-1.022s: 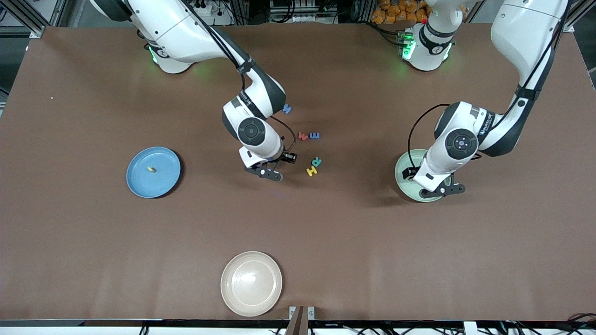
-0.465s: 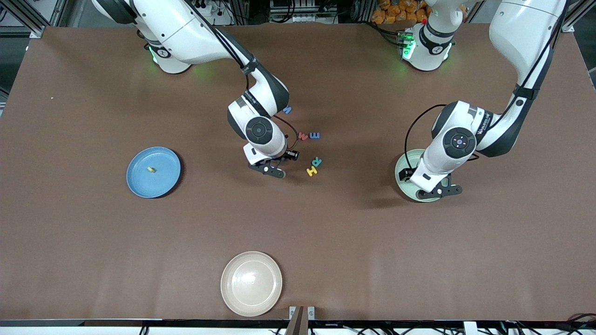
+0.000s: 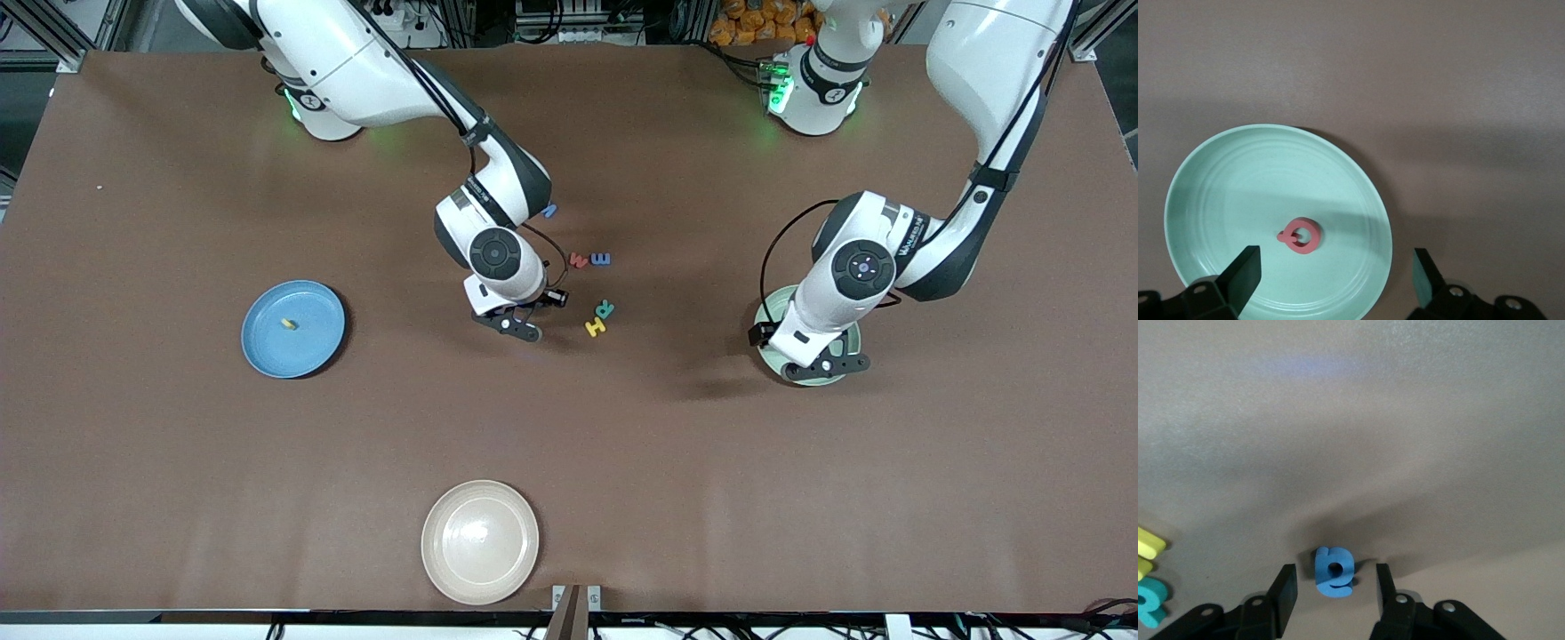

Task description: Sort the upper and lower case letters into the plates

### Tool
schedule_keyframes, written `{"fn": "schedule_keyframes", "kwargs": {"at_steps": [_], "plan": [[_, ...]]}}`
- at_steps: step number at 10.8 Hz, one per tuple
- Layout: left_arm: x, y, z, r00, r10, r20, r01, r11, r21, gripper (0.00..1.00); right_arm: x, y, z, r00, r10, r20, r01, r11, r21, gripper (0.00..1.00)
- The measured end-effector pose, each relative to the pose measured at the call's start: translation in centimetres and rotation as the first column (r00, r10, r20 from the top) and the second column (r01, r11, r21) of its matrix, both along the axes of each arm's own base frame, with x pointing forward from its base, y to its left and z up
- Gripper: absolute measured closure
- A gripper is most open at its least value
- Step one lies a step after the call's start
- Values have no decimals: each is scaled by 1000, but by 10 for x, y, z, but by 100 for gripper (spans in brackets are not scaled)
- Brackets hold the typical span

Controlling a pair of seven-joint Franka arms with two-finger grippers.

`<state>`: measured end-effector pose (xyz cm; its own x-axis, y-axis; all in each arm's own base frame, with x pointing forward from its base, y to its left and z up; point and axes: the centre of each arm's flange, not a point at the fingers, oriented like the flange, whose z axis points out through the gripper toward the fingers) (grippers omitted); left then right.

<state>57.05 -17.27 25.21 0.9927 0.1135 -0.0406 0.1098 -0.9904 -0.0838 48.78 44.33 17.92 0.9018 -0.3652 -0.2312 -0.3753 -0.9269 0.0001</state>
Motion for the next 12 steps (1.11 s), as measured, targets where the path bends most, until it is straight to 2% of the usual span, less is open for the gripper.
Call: {"fn": "schedule_keyframes", "kwargs": {"at_steps": [2, 4, 5, 8, 12], "plan": [[1, -5, 1, 1000, 15, 6, -15, 1000, -2, 0, 0, 0, -5, 1000, -4, 5, 4, 1000, 4, 47], [-1, -16, 3, 998, 57, 14, -57, 998, -2, 0, 1, 1, -4, 1000, -6, 13, 6, 1000, 10, 59], [-2, -20, 2, 998, 66, 15, -66, 998, -1, 0, 2, 2, -3, 1000, -6, 15, 6, 1000, 12, 73], [-5, -42, 8, 998, 47, 28, -47, 999, -6, 0, 9, -7, -1, 1000, -16, 5, 16, 1000, 3, 73], [-24, -126, 21, 995, -78, 63, 80, 996, -32, 0, 61, -88, 49, 997, 41, -64, -42, 999, -13, 73]]}}
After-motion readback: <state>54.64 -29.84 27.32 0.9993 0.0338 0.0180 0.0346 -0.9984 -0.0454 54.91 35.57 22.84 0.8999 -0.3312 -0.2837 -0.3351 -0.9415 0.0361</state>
